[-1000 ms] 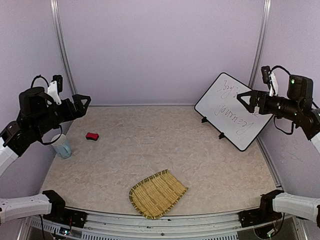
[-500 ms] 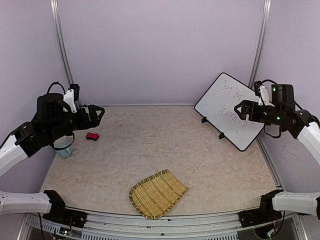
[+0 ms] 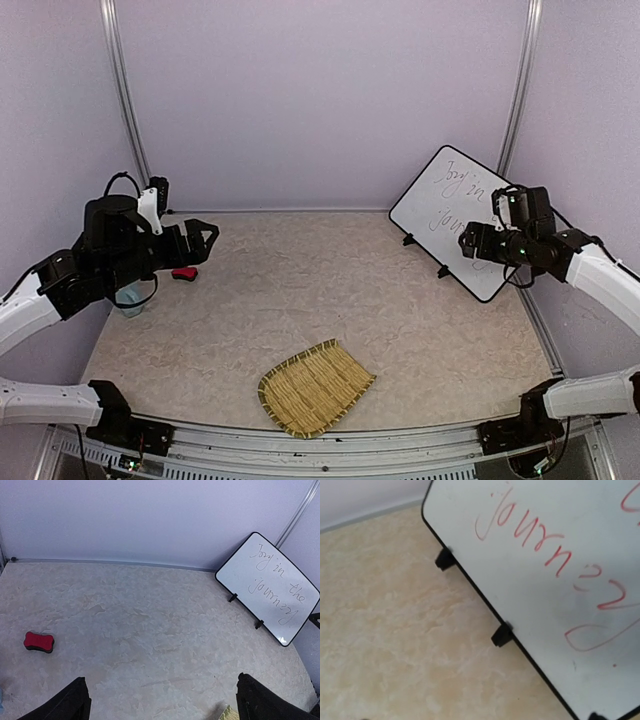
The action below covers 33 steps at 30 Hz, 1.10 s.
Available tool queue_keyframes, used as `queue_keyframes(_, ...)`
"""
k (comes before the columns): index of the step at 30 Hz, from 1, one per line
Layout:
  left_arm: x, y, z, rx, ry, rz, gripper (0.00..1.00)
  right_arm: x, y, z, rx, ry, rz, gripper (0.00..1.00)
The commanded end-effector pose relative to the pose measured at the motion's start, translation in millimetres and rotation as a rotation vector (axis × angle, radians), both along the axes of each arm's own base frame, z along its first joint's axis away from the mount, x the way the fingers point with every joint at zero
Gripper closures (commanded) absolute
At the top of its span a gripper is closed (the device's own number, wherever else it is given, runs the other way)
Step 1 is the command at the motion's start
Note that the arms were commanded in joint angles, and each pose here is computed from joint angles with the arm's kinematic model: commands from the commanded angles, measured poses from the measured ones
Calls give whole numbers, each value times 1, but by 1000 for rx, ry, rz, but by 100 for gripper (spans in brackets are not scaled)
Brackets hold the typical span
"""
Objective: Erase the whiteboard
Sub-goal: Move the whiteboard to the center of the board.
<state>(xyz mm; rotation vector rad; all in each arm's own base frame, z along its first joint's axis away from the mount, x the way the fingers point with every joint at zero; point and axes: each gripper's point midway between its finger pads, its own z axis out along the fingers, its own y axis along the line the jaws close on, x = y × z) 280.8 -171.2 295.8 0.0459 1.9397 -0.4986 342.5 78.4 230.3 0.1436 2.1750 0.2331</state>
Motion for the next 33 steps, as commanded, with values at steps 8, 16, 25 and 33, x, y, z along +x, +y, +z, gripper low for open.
queue_keyframes(8,-2,-1,-14,8,34,15,1,27,36,-46,-43,35,-103,8)
queue_keyframes(16,-5,-3,-18,-12,39,9,1,46,34,-78,-75,76,-235,8)
queue_keyframes(25,-8,-7,-22,-21,39,-12,1,64,37,-114,-88,147,-325,11)
queue_keyframes(33,-10,-21,-35,-13,65,-46,1,76,38,-131,-102,159,-374,16)
